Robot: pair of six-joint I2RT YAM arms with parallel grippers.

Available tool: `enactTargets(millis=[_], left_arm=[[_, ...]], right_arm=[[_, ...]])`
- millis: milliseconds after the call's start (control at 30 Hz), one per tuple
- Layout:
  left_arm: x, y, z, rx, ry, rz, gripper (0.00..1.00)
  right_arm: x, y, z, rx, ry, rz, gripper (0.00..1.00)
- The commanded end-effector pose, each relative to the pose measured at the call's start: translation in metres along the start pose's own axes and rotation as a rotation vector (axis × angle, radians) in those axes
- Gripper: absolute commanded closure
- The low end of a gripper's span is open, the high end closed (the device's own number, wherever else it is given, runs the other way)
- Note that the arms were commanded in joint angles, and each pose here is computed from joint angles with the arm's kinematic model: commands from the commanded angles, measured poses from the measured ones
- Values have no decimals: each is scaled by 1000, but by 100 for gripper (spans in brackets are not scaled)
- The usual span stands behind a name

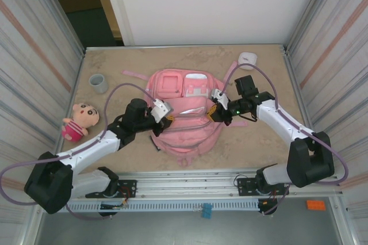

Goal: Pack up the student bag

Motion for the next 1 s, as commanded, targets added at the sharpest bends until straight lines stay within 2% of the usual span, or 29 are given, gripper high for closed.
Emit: enactTargets(millis=[0,167,367,533,700,967], left_arm=[[6,28,16,-46,161,-48,100],[2,33,11,-60,187,-31,100],[-2,46,2,-18,209,-68,100],[-15,57,-14,-15,204,-115,99],[-32,70,-25,-39,166,-118,99],[-51,82,-30,26,133,-168,97]], right_arm=[[11,18,24,-125,102,-29,100],[9,24,37,-244,132,15,100],[-9,28,51,-323,59,83,100],[-20,41,50,-431,-29,16,100],[-24,51,44,-641,-83,-46,100],[-27,54,47,-758,-117,-81,100]])
Point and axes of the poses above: each hand's point on the last joint's axis, 136 mm out from that joint toward the fingers, its own x axis back along the fingers, its own z axis along the line the jaws close on, y = z × x, the point moved 7 cm from there along x, back along the fingers, and after that the axes turned 3 degrees about -x, right-handed, at the moved point
